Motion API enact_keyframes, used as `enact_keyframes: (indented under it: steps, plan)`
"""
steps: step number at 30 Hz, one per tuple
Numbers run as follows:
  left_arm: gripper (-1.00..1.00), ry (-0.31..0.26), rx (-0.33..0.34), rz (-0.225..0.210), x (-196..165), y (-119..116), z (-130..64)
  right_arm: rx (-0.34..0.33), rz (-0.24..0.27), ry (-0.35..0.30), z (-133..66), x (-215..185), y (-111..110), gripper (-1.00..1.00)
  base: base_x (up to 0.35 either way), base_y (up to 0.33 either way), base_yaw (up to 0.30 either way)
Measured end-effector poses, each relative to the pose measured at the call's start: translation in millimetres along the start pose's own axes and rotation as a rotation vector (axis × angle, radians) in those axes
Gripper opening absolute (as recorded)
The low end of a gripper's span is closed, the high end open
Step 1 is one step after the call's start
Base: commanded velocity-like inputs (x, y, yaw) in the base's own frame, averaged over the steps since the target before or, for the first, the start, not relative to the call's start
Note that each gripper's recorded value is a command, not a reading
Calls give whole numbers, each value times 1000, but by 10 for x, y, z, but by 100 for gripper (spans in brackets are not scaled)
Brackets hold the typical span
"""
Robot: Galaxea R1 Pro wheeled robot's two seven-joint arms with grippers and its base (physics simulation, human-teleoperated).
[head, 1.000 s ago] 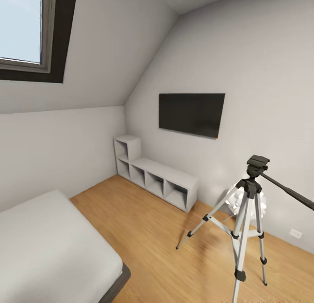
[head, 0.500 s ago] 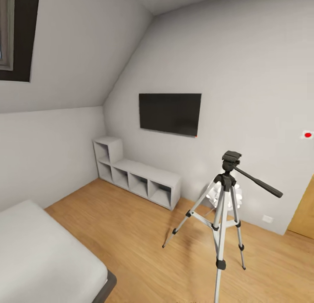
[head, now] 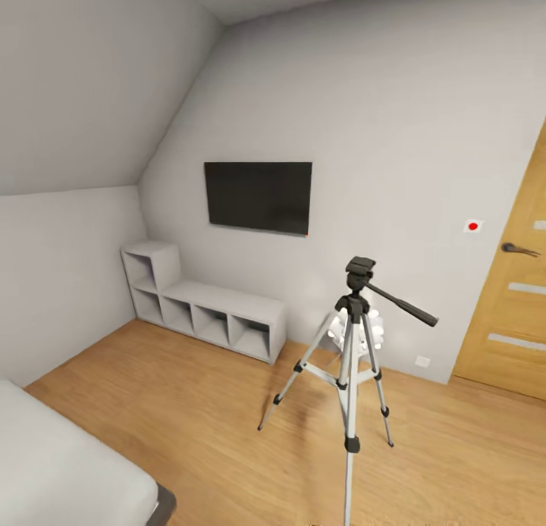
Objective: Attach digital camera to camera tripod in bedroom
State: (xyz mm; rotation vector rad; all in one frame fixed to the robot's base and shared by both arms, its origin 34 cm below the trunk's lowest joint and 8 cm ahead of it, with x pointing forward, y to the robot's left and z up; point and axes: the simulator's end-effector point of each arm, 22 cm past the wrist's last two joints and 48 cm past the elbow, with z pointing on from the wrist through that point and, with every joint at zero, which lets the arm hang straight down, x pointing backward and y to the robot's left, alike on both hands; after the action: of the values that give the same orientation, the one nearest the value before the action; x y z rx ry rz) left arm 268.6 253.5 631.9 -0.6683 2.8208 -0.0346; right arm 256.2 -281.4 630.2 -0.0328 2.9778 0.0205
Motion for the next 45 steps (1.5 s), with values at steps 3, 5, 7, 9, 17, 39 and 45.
enact_keyframes:
  steps: [3,5,7,9,17,39,45]
  plan:
    - [-100,0,0,0,0,0,0,0,0,0,0,0,0,100,0,0,-293]
    - [-100,0,0,0,0,0,0,0,0,0,0,0,0,100,0,0,-293]
    - [-100,0,0,0,0,1,0,0,0,0,0,0,0,100,0,0,-293]
    - [-100,0,0,0,1,-2,0,0,0,0,0,0,0,100,0,0,-293]
    - [-100,-1,6,14,-2,-9,-1,0,0,0,-1,1,0,100,87,0,-293]
    - [-100,0,7,5,-3,-11,0,0,0,0,0,1,-2,100,146,0,-293]
    - [-100,0,5,0,-1,-3,0,0,0,2,0,3,-2,100,1,5,-215]
